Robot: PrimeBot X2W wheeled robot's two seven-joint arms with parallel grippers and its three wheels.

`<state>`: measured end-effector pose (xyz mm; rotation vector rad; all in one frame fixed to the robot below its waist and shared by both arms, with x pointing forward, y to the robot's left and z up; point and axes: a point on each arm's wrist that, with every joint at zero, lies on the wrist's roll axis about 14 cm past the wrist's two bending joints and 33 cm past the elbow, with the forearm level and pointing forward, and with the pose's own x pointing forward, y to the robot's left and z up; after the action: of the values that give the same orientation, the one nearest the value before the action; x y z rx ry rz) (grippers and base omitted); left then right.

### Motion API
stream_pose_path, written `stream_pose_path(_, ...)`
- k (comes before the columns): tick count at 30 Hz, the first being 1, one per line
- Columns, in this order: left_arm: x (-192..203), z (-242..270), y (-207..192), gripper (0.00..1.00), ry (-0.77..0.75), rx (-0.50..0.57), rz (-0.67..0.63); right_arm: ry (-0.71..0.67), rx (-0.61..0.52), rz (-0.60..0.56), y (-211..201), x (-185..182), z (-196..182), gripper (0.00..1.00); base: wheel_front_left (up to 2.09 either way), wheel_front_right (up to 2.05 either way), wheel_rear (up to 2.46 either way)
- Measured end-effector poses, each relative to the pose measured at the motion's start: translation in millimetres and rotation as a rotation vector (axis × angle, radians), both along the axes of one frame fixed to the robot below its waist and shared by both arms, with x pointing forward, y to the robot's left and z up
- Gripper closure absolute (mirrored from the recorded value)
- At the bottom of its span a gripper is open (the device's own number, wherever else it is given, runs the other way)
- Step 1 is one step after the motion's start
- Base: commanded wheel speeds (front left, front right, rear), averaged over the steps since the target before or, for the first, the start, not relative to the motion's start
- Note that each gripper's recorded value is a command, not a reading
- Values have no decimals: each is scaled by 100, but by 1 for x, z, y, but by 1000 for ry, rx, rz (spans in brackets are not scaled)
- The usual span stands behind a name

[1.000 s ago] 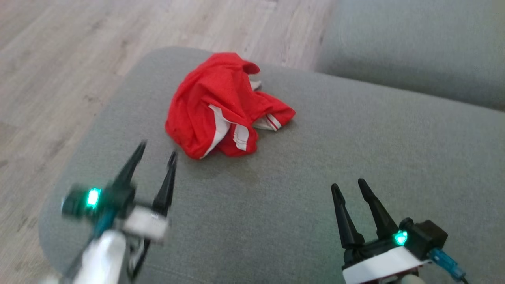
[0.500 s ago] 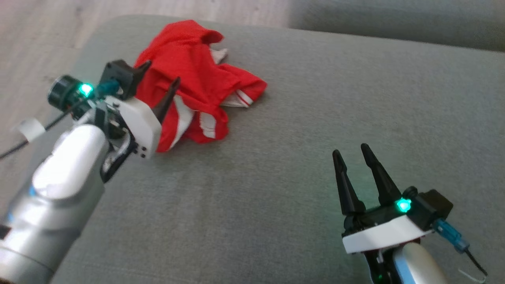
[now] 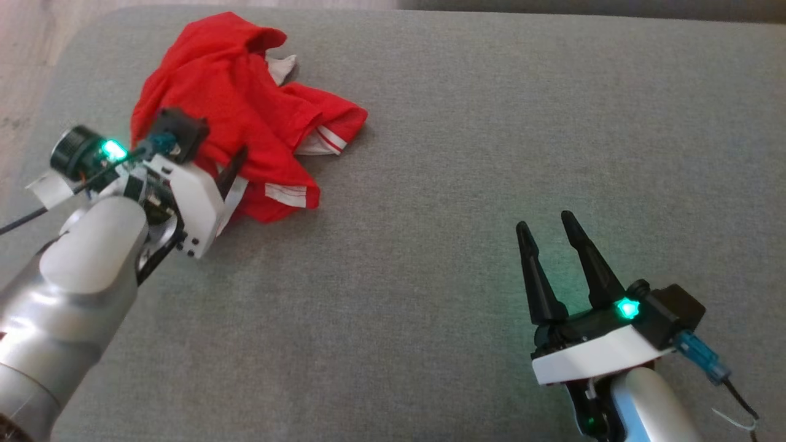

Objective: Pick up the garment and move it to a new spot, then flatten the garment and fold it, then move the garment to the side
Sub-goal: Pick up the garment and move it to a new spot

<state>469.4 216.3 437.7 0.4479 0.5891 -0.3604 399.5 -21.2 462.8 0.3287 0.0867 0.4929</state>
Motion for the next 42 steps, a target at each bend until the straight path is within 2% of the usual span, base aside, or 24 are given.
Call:
stream_pose_path(1, -2, -5, -1, 18, 15, 1, -1, 1, -1, -3, -1, 0, 0, 0, 0, 0, 0)
stream_pose_path(2, -4, -10, -4, 69, 31, 7, -15, 1, -1, -6, -2, 0, -1, 0, 0, 0, 0)
stream_pose_path(3, -7, -13, -7, 100, 44, 9, -26, 0, -2, -8, -3, 1, 0, 0, 0, 0, 0)
stream_pose_path(9, -1, 0, -11, 100, -9, -32, -37, -21, -4, -14, -4, 5, 6, 0, 0, 0, 0)
stream_pose_path(13, 14, 36, -9, 100, -153, -75, -41, -38, -4, -6, -1, 3, 12, 0, 0, 0, 0)
stream_pose_path(16, 22, 70, -5, 100, -281, -150, -8, -55, 0, 1, 1, 1, 19, 0, 0, 0, 0)
stream_pose_path(22, 20, 129, -14, 100, -486, -216, -30, -80, 10, 5, 2, -8, 31, 0, 0, 0, 0)
stream_pose_path(29, 10, 181, -61, 100, -618, -288, -151, -81, 5, -16, -6, -22, 34, 0, 0, 0, 0)
stream_pose_path(37, 3, 197, -143, 100, -622, -341, -352, -84, 9, -94, -32, -27, 37, 0, 0, 0, 0)
stream_pose_path(42, 0, 187, -197, 100, -579, -356, -487, -77, 11, -177, -58, -33, 36, 0, 0, 0, 0)
